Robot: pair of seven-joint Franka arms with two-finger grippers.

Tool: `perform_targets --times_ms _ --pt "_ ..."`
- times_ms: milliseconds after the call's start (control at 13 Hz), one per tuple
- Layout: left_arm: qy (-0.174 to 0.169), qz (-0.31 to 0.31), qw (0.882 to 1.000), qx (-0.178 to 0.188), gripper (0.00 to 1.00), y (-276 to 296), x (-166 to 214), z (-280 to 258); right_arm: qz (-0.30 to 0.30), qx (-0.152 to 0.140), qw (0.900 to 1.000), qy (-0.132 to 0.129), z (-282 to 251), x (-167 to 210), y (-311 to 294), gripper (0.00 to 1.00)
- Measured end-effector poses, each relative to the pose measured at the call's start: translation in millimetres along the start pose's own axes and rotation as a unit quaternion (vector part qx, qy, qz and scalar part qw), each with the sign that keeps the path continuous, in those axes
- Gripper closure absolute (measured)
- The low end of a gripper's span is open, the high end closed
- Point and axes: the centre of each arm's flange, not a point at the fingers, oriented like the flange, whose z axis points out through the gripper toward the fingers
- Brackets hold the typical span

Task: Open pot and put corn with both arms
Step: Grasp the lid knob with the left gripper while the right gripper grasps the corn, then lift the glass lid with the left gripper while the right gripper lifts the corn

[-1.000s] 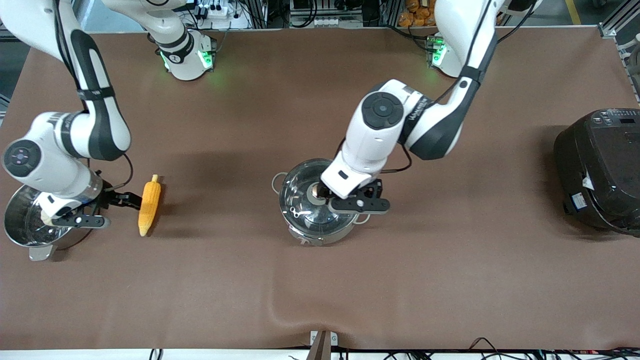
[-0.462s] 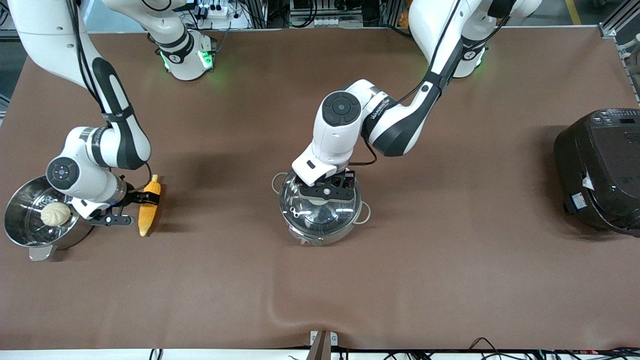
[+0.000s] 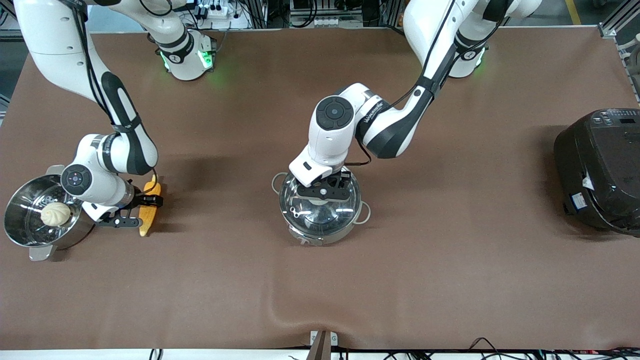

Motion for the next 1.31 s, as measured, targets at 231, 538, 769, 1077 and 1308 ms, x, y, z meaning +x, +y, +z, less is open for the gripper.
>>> perform_targets --times_ms 231,538,769,1077,1308 --pt "0.001 -0.029 1.000 -0.002 0.50 3.1 -1.4 -1.3 -0.012 0.002 1.000 -0.025 -6.5 2.2 -0.2 0.56" --pt "0.014 -0.052 0.998 -0.010 0.50 -0.3 8.0 -23.2 -0.034 0.011 0.997 -0.068 -95.2 28.8 -13.8 0.56" --pt "0.040 -0.126 0.991 -0.012 0.50 -62.7 52.5 -97.1 -0.071 0.011 0.997 -0.031 -182.9 48.5 -57.9 0.57" --pt "0.039 -0.286 0.957 0.021 0.50 -265.0 131.3 -111.5 -0.092 0.104 0.990 0.005 -236.4 49.8 -161.2 0.63" --pt "0.009 -0.323 0.944 0.070 0.50 -362.8 130.9 -47.6 -0.066 0.147 0.986 0.031 -264.2 46.0 -232.0 0.63"
